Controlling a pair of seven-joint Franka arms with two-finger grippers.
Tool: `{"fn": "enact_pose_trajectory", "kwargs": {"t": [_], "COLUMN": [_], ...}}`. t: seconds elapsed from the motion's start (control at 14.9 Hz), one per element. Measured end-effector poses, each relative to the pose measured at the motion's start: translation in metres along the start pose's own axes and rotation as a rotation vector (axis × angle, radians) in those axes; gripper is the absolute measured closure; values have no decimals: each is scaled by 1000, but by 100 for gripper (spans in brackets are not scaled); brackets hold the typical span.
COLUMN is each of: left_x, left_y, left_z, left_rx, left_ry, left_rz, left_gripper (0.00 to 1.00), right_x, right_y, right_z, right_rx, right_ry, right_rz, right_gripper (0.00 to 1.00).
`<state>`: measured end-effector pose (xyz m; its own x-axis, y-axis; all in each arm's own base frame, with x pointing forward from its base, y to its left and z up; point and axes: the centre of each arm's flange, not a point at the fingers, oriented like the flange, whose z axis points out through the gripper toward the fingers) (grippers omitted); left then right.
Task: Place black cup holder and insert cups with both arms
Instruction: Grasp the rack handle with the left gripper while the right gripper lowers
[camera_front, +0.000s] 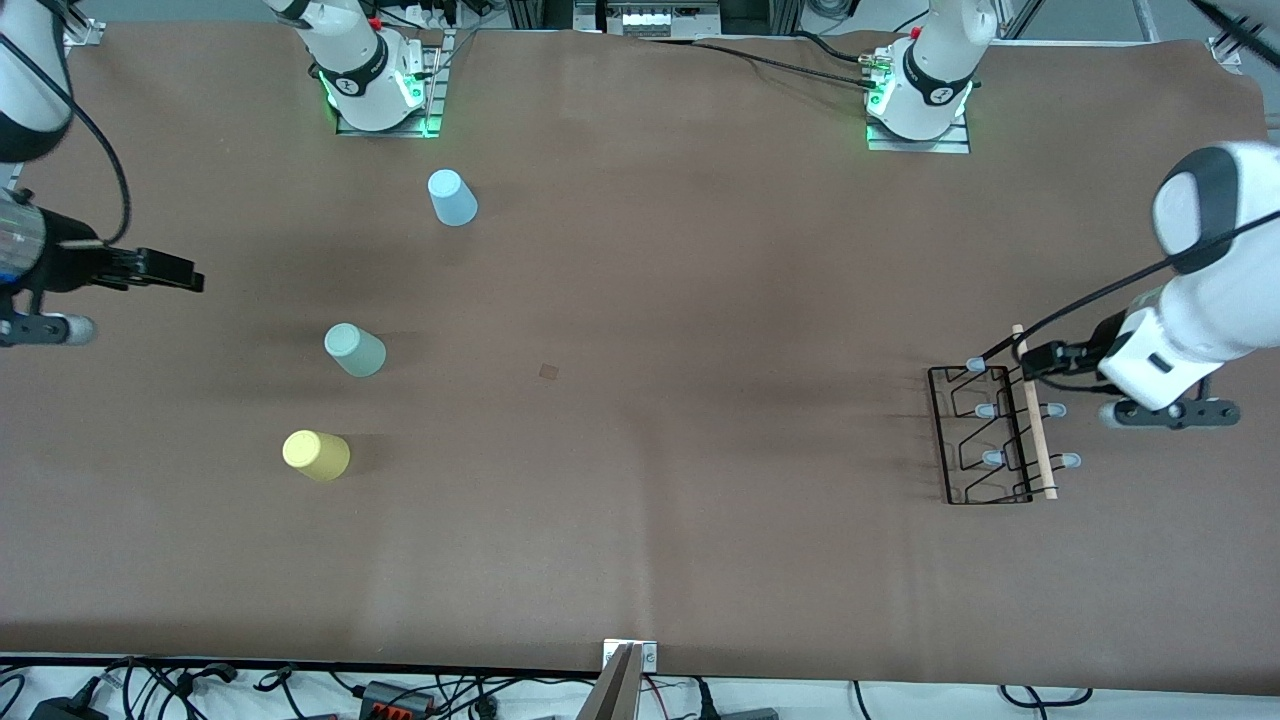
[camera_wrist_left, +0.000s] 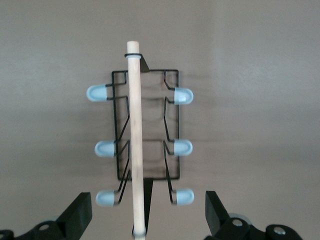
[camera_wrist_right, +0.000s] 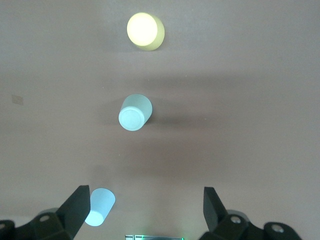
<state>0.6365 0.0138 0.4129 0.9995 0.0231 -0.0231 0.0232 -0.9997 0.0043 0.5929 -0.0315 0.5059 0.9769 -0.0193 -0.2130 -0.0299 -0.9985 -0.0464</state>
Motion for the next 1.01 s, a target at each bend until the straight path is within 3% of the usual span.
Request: {"fn": "enact_pose_trajectory", "kwargs": {"t": [0.4, 0.47, 0.6, 0.74, 1.01], "left_x": [-4, -4, -4, -3, -1], "left_y": [-15, -16, -15, -15, -14], "left_z": [49, 56, 66, 72, 81], "left_rx": [0, 0, 0, 0, -1], "left_ry": [-18, -22, -31, -41, -40], "left_rz": [-1, -1, 1, 2, 4], "left_gripper": [4, 12, 18, 38, 44], "right_x": [15, 15, 13, 13, 15], "right_y": [-19, -29, -48, -58, -59], "right_z": [101, 116, 136, 145, 176], "right_rx": [-13, -17, -23, -26, -29], "right_ry": [99, 112, 131, 150, 191], "right_rz": [-33, -51, -80, -96, -101], "right_gripper": [0, 0, 0, 0, 0]}}
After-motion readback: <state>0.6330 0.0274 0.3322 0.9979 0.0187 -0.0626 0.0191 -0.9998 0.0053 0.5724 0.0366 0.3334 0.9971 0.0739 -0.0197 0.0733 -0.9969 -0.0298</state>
